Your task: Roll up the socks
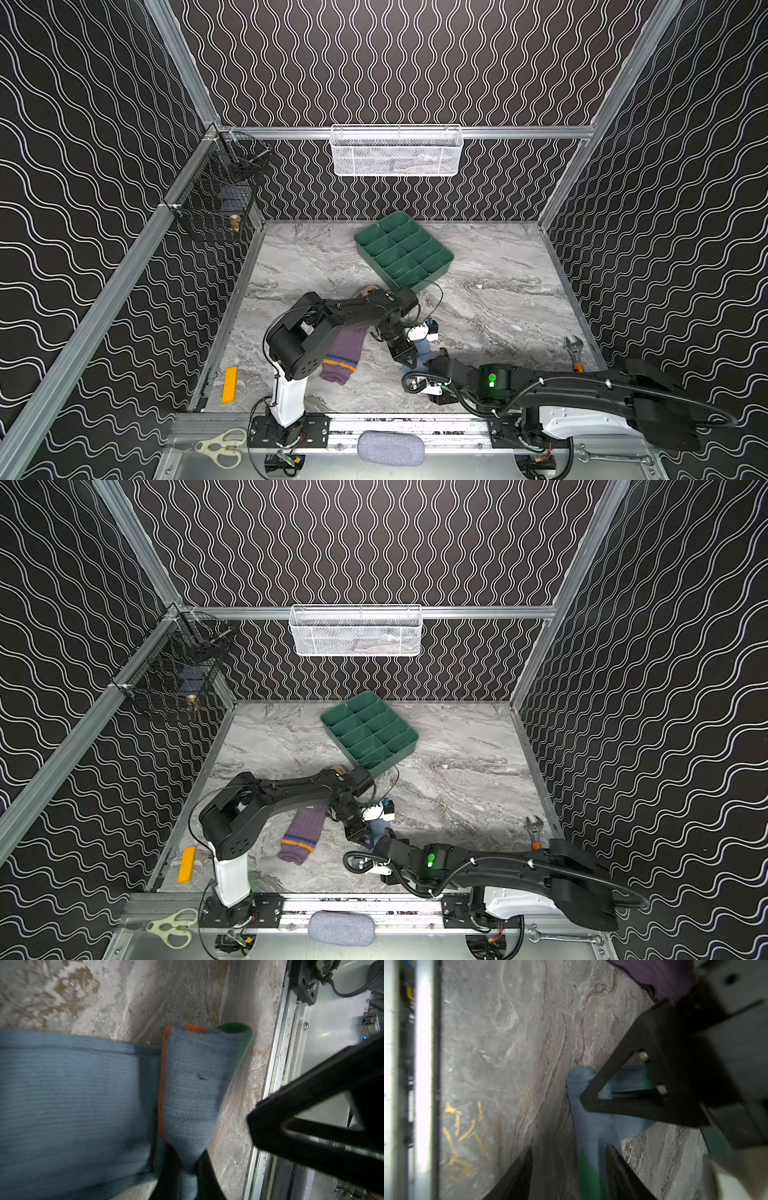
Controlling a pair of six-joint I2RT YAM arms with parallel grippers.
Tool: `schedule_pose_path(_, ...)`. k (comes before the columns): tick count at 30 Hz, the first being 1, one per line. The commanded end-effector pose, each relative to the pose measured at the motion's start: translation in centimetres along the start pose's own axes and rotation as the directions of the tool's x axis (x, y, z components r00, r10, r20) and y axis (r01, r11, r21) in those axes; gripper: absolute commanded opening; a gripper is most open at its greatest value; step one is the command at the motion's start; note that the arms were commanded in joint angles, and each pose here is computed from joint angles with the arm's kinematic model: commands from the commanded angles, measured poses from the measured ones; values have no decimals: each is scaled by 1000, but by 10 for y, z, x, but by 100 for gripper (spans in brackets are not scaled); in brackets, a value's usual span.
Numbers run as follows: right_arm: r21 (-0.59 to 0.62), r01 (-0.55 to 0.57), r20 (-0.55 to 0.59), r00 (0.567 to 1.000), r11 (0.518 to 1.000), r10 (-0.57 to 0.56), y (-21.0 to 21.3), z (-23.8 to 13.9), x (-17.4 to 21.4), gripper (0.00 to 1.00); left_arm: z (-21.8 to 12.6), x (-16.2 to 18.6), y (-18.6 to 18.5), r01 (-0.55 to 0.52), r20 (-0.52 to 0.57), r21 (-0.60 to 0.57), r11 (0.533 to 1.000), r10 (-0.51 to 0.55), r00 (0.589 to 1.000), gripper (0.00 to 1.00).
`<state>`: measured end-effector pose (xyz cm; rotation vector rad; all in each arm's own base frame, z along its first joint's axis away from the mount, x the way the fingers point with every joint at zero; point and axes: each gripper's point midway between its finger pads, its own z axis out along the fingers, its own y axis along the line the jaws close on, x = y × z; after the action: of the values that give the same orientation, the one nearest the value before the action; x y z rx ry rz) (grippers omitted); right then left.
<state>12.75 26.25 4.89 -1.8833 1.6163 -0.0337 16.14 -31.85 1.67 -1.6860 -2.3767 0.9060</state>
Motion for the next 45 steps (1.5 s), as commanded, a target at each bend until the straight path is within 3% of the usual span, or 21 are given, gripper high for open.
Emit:
schedule_pose_path(1, 102, 10, 48, 999, 995, -15, -22, 12, -13, 59, 11, 56, 47, 28, -232, -241, 970, -85, 969, 0)
schedule_pose_path(9, 78, 11, -14, 1000, 997, -10, -23, 40, 9, 57, 13, 55, 47, 21, -239, -231, 973, -77, 968, 0)
schedule_pose_path(11, 37, 19, -35, 999, 999, -18, -16, 44, 13, 50, 12, 55, 47, 21, -238, -232, 973, -77, 968, 0)
schedule_pose_path(15, -77, 7, -118, 993, 997, -16, 5, 47, 27, 25, 8, 51, 49, 9, -227, -245, 969, -67, 972, 0)
schedule_pose_path(19, -174, -31, -198, 980, 984, -4, 22, 45, 38, 0, -1, 44, 48, -13, -205, -272, 962, -45, 978, 21)
schedule_pose_path(23, -246, -85, -266, 964, 966, 17, 35, 42, 44, 0, -17, 33, 38, -80, -174, -314, 946, 25, 984, 41)
schedule_pose_path(27, -291, -125, -267, 963, 949, 45, 39, 33, 38, 0, -43, 23, 32, -128, -125, -407, 904, 84, 989, 51)
schedule_pose_path(29, -310, -137, -275, 960, 941, 49, 40, 27, 37, 0, -63, 19, 30, -143, -88, -476, 868, 115, 990, 56)
schedule_pose_path(30, -317, -142, -280, 959, 938, 51, 40, 25, 37, 0, -73, 17, 31, -146, -71, -516, 844, 128, 989, 63)
schedule_pose_path(33, -342, -159, -289, 956, 926, 58, 40, 18, 34, 0, -112, 12, 33, -139, -15, -656, 741, 171, 985, 72)
schedule_pose_path(36, -370, -201, -299, 950, 907, 88, 37, 14, 31, 0, -162, 11, 34, -88, 50, -803, 590, 215, 975, 75)
schedule_pose_path(38, -389, -245, -321, 940, 888, 119, 33, 14, 30, 0, -201, 15, 31, -24, 100, -886, 462, 243, 965, 75)
schedule_pose_path(41, -436, -326, -353, 919, 839, 174, 29, 15, 26, 0, -252, 26, 13, 60, 163, -948, 314, 313, 936, 75)
schedule_pose_path(43, -467, -373, -362, 908, 802, 212, 25, 17, 21, 0, -273, 37, -4, 84, 184, -961, 265, 382, 906, 75)
schedule_pose_path(45, -495, -405, -367, 899, 769, 238, 23, 18, 18, 0, -278, 49, -23, 41, 165, -963, 267, 460, 873, 76)
